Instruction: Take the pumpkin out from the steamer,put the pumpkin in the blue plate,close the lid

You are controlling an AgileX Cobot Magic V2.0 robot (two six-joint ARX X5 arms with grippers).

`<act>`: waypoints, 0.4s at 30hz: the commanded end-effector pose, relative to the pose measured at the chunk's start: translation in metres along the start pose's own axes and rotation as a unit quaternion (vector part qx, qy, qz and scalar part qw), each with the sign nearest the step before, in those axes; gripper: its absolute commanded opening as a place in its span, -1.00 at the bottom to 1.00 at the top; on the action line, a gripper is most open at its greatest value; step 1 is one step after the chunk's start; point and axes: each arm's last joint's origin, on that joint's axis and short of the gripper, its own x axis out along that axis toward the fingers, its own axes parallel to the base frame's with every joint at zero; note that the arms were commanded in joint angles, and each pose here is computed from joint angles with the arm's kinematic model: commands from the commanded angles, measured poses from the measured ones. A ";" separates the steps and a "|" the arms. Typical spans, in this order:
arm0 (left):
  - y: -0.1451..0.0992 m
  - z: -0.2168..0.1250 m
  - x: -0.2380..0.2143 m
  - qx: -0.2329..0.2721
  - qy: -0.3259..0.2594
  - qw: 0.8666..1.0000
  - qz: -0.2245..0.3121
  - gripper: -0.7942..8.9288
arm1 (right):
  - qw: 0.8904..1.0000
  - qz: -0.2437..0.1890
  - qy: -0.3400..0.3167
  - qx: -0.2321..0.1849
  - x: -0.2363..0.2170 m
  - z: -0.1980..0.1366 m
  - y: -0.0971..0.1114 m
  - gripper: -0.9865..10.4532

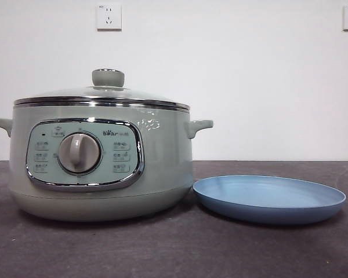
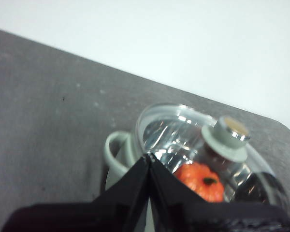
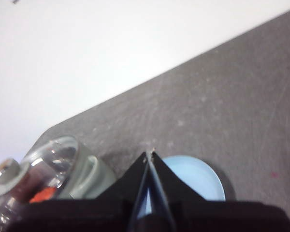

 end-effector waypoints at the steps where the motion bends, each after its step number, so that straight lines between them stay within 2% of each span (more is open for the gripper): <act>1: -0.006 0.016 0.002 0.029 0.004 1.000 -0.008 -0.85 | 1.000 0.003 -0.004 -0.028 0.000 0.019 0.010 -0.84; 7: -0.018 0.053 0.012 0.058 0.033 0.997 -0.039 -0.85 | 0.996 -0.005 0.016 -0.087 0.004 0.063 0.032 -0.84; 12: -0.027 0.079 0.021 0.073 0.066 0.993 -0.060 -0.85 | 0.988 -0.013 0.045 -0.149 0.009 0.099 0.050 -0.83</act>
